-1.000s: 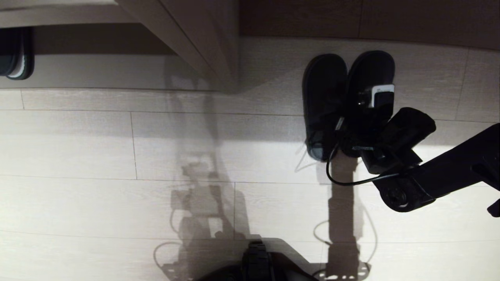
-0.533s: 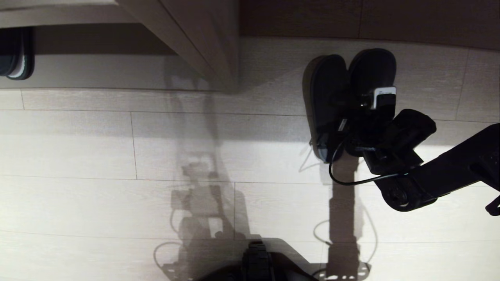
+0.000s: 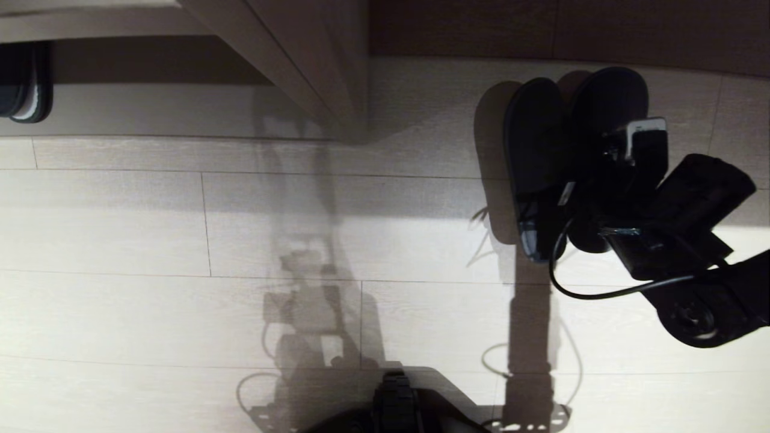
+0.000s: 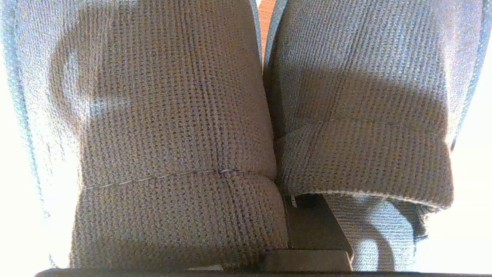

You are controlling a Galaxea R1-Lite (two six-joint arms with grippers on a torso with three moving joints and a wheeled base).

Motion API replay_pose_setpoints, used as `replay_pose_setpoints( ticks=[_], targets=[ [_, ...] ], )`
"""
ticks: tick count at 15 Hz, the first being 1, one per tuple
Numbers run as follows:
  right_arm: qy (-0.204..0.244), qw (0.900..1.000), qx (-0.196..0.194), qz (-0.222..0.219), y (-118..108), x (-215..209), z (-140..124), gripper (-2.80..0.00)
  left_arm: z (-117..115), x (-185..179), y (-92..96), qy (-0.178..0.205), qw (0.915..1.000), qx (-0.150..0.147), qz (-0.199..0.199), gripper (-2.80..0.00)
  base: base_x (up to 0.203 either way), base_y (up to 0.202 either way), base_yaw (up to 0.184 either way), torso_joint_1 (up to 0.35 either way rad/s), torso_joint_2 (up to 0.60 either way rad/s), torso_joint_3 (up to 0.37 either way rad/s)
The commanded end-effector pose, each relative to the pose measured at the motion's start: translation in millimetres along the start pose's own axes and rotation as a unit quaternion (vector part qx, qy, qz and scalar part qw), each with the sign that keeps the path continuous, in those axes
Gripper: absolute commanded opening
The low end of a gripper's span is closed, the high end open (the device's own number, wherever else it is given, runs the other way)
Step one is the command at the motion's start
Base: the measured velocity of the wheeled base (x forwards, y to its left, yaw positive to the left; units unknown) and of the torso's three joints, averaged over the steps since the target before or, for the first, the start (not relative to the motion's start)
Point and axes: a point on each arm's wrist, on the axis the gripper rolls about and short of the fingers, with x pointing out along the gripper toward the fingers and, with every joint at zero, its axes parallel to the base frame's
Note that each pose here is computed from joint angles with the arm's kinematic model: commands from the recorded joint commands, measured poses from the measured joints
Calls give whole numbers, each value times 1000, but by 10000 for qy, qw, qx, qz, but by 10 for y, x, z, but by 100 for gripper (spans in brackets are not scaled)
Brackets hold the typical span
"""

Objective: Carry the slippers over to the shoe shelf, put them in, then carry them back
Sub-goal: Pick up the slippers on the floor, then place the slippers into the shoe cabinet

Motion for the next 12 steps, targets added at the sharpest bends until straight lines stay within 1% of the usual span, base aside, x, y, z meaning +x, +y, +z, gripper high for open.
replay_pose_setpoints(
  ticks=[1, 3, 6, 8, 10, 12],
  targets=[
    [-220, 9997, 61, -31, -170, -390, 419, -280, 0, 0, 0, -3, 10000, 0, 1, -280, 0, 0, 0, 0, 0, 0],
    [145, 9998, 94, 81, -281, -833, 520, -280, 0, -1, 0, -5, 10000, 0, 1, -280, 0, 0, 0, 0, 0, 0],
    [470, 9986, 180, 161, -450, -1431, 658, -280, 0, 0, 0, -3, 10000, 0, 1, -280, 0, 0, 0, 0, 0, 0],
    [461, 9986, 245, 118, -585, -1814, 778, -280, 0, 0, 0, -3, 10000, 8, 1, -280, 0, 0, 0, 0, 0, 0],
    [309, 9991, 268, -94, -735, -2198, 867, -280, 0, -1, 0, -6, 10000, 1, 1, -280, 0, 0, 0, 0, 0, 0],
    [122, 9993, 259, -246, -835, -2589, 884, -280, 0, 0, 0, -4, 10000, 8, 1, -280, 0, 0, 0, 0, 0, 0]
  ],
)
